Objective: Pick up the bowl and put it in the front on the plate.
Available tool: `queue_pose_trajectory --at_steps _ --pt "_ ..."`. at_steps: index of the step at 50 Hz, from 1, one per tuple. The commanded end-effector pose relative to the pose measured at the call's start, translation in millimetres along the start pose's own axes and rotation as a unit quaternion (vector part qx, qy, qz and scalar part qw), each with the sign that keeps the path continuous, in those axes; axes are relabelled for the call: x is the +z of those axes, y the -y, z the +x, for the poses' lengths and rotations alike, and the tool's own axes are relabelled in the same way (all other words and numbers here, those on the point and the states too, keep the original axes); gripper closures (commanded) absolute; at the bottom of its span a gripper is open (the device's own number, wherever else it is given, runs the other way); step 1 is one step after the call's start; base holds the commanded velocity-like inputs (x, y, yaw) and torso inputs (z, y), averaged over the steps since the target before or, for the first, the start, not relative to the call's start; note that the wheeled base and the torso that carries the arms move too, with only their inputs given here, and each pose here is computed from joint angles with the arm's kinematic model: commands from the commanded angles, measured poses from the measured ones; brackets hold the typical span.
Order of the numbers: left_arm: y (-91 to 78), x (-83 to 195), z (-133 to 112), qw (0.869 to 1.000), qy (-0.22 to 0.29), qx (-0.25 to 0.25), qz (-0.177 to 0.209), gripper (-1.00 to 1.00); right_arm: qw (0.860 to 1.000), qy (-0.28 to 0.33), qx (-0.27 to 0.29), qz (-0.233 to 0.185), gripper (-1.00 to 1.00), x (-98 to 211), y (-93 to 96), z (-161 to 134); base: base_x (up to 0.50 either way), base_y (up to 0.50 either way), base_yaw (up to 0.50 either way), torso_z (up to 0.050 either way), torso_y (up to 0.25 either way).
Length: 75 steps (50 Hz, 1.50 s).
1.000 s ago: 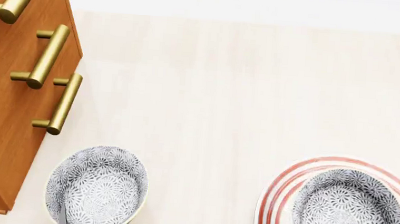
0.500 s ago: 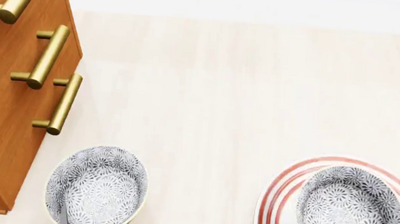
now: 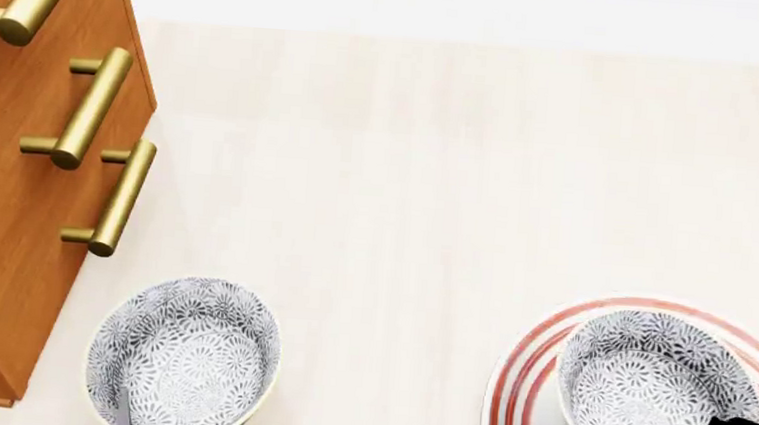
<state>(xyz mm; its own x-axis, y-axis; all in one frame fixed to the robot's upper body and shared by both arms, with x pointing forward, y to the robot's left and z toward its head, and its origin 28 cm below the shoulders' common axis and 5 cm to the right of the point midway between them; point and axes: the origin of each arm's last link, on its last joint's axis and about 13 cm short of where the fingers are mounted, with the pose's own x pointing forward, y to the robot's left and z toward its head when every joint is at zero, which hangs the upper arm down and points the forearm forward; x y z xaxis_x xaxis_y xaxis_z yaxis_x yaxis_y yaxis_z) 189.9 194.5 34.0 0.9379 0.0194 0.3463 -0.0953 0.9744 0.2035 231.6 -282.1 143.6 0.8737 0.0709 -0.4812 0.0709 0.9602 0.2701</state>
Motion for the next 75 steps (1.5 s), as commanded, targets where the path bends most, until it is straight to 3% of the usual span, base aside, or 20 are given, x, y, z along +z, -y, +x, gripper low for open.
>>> queue_pose_trajectory --at_steps 1,16,23,29,30,32,37,39,41,42,44,47,50,54,58,65,71,74,75 --pt "-0.4 0.6 1.9 1.0 0.009 0.002 -0.005 -1.0 1.0 0.027 0.003 -0.007 -1.0 16.0 -2.9 -9.2 0.0 0.0 0.0 0.0 0.0" --pt "-2.2 2.0 4.3 1.0 0.01 0.011 -0.006 -1.0 0.994 0.108 -0.016 0.006 -1.0 51.6 -4.6 -37.5 0.0 0.0 0.0 0.0 0.0" --pt "-3.9 4.0 5.8 1.0 0.016 0.02 -0.006 -1.0 0.987 0.159 0.001 0.014 -1.0 57.1 -15.1 -44.1 0.0 0.0 0.0 0.0 0.0" --pt "-9.4 7.0 11.4 0.999 0.016 0.038 -0.014 -1.0 0.97 0.232 -0.068 0.032 -1.0 53.9 -14.3 -39.5 0.0 0.0 0.0 0.0 0.0" --pt "-11.8 8.4 14.0 0.999 0.017 0.047 -0.016 -1.0 0.958 0.262 -0.11 0.032 -1.0 51.2 -11.9 -35.6 0.0 0.0 0.0 0.0 0.0" --pt "-16.3 10.0 18.5 0.998 0.015 0.062 -0.019 -1.0 0.945 0.29 -0.129 0.072 -1.0 45.9 -9.5 -31.6 0.0 0.0 0.0 0.0 0.0" --pt "-26.2 12.2 28.6 0.995 0.016 0.094 -0.019 -1.0 0.913 0.342 -0.195 0.105 -1.0 22.5 3.8 -18.1 0.0 0.0 0.0 0.0 0.0" --pt "-30.2 13.4 31.9 0.994 0.019 0.108 -0.016 -1.0 0.892 0.371 -0.23 0.114 -1.0 13.4 6.1 -14.4 0.0 0.0 0.0 0.0 0.0" --pt "-34.9 14.4 36.1 0.992 0.017 0.124 -0.019 -1.0 0.853 0.414 -0.288 0.135 -1.0 5.3 5.3 -14.6 0.0 0.0 0.0 0.0 0.0" --pt "-39.5 15.4 39.6 0.99 0.018 0.139 -0.02 -1.0 0.846 0.428 -0.284 0.145 -1.0 -0.8 0.5 -13.0 0.0 0.0 0.0 0.0 0.0" --pt "-44.6 16.5 42.8 0.988 0.02 0.155 -0.019 -1.0 0.833 0.443 -0.311 0.111 -1.0 -7.7 -3.7 -10.5 0.0 0.0 0.0 0.0 0.0" --pt "-55.3 18.7 47.8 0.98 0.021 0.198 -0.023 -1.0 0.81 0.461 -0.336 0.135 -1.0 -22.0 -9.5 -5.8 0.0 0.0 0.0 0.0 0.0" --pt "-66.6 18.7 42.8 0.968 0.053 0.244 -0.016 -1.0 0.807 0.486 -0.318 0.106 -1.0 -31.2 -20.5 2.4 0.0 0.0 0.0 0.0 0.0" --pt "-84.0 18.5 37.4 0.957 0.062 0.284 -0.004 -1.0 0.822 0.474 -0.302 0.096 -1.0 -44.1 -32.4 21.5 0.0 0.0 0.0 0.0 0.0" --pt "-91.4 18.6 32.2 0.952 0.07 0.297 0.012 -1.0 0.815 0.483 -0.312 0.068 -1.0 -46.9 -36.6 26.2 0.0 0.0 0.0 0.0 0.0" --pt "-94.0 22.7 29.6 0.947 0.084 0.31 0.017 -1.0 0.811 0.487 -0.316 0.072 -1.0 -40.3 -41.0 26.5 0.0 0.0 0.0 0.0 0.0" --pt "-104.2 42.1 32.4 0.935 0.121 0.334 0.017 -1.0 0.778 0.544 -0.304 0.079 -1.0 -19.2 -49.3 18.7 0.0 0.0 0.0 0.0 0.0" --pt "-112.1 52.7 34.7 0.924 0.143 0.354 0.019 -1.0 0.734 0.62 -0.275 0.045 -1.0 -2.6 -59.3 5.2 0.0 0.0 0.0 0.0 0.0" --pt "-112.8 53.6 34.9 0.923 0.145 0.355 0.019 -1.0 0.73 0.625 -0.274 0.042 -1.0 -1.3 -60.5 3.6 0.0 0.0 0.0 0.0 0.0"
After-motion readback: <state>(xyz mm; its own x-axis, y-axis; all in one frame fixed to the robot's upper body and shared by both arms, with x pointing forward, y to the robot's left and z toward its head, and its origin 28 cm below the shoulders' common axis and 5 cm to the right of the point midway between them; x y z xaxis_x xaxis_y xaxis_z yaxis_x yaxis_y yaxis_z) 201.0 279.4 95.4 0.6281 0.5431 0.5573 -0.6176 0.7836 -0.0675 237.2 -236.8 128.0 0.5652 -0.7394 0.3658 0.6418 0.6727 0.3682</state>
